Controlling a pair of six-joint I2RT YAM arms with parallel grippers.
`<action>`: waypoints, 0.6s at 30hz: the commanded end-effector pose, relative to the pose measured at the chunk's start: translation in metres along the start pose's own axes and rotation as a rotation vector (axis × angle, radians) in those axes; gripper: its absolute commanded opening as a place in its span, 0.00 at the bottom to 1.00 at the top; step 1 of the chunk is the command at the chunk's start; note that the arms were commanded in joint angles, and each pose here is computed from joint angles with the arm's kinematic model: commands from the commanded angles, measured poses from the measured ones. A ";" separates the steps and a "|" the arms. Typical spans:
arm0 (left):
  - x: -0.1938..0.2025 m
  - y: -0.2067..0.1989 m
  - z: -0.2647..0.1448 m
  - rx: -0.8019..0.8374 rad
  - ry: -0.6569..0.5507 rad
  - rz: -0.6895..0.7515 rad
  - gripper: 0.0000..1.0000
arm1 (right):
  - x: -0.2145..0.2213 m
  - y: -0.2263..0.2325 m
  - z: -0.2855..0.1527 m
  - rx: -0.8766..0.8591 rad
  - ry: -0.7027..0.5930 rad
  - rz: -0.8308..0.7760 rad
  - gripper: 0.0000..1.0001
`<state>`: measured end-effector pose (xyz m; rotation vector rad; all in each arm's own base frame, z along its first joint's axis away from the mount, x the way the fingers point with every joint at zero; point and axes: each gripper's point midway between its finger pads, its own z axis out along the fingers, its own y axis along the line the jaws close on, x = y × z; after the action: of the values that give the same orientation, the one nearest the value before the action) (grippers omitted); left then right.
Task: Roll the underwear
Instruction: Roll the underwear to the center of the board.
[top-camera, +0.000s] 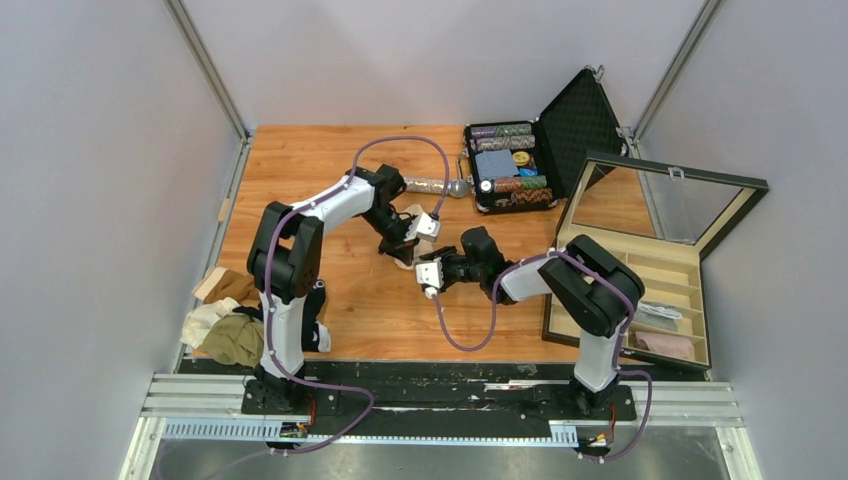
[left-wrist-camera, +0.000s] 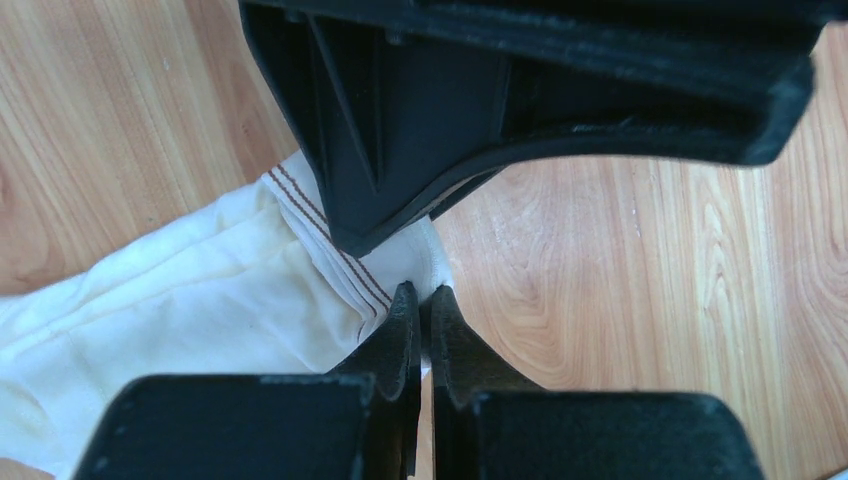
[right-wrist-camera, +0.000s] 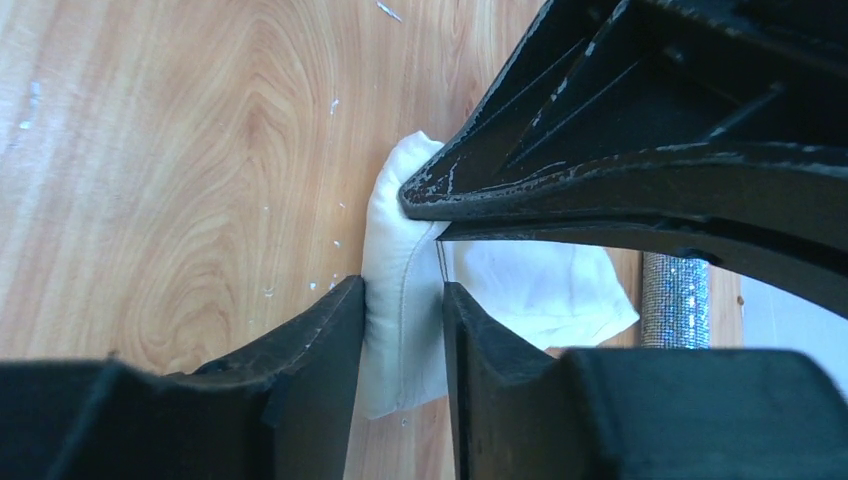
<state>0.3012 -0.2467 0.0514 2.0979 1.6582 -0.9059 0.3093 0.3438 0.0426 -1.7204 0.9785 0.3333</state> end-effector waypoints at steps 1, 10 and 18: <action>-0.014 0.006 -0.010 -0.037 -0.048 0.012 0.00 | 0.011 -0.014 0.012 0.034 0.051 -0.017 0.29; -0.011 -0.005 -0.015 -0.067 -0.042 -0.166 0.00 | 0.011 -0.006 -0.023 -0.129 0.137 0.039 0.00; -0.020 -0.018 -0.008 -0.099 -0.117 -0.565 0.00 | -0.010 0.031 -0.075 -0.474 0.182 0.137 0.00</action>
<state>0.2889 -0.2633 0.0673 1.7777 1.9115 -1.0292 0.3005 0.3172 0.0603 -1.9636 1.0969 0.3829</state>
